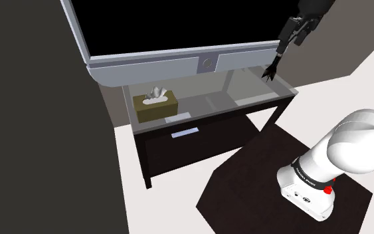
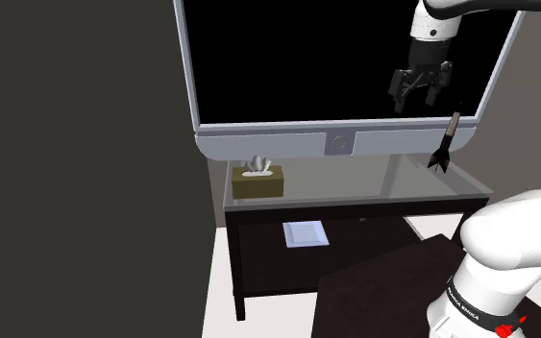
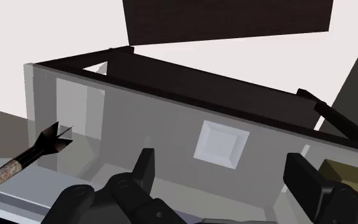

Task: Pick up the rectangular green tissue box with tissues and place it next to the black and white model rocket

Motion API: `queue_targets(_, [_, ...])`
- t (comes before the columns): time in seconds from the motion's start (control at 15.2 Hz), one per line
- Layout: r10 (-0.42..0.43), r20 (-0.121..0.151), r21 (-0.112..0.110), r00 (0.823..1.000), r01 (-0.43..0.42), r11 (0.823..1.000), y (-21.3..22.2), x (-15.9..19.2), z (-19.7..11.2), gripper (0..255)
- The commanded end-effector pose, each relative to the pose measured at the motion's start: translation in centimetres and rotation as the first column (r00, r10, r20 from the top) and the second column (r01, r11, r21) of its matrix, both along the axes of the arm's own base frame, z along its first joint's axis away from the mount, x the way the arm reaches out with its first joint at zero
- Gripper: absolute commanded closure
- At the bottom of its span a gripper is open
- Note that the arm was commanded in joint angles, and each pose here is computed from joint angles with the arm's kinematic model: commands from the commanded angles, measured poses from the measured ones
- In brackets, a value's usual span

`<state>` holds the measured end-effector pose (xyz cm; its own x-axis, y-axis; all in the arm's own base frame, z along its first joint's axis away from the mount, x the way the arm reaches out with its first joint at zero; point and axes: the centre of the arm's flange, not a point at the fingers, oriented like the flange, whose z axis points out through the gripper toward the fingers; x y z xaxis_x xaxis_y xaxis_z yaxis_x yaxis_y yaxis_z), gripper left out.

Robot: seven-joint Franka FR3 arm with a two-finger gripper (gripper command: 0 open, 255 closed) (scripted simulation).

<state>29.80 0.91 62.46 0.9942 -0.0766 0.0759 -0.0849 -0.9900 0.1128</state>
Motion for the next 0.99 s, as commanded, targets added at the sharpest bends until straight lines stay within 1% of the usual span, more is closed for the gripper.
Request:
queue_targets(0.0, [0.000,0.000,0.000,1.000,0.000,1.000,0.0,0.0,0.0,0])
queue_targets(0.2, [-0.056,0.022,0.031,0.998,0.055,0.998,2.6,0.6,-2.4,0])
queue_targets(0.46, [-0.131,0.050,0.074,0.990,0.127,0.989,6.1,1.8,-5.5,0])
queue_targets(0.66, [-0.187,0.068,0.108,0.980,0.179,0.978,8.7,2.9,-7.7,0])
queue_targets(0.92, [-0.262,0.089,0.154,0.961,0.247,0.957,12.2,4.7,-10.4,0])
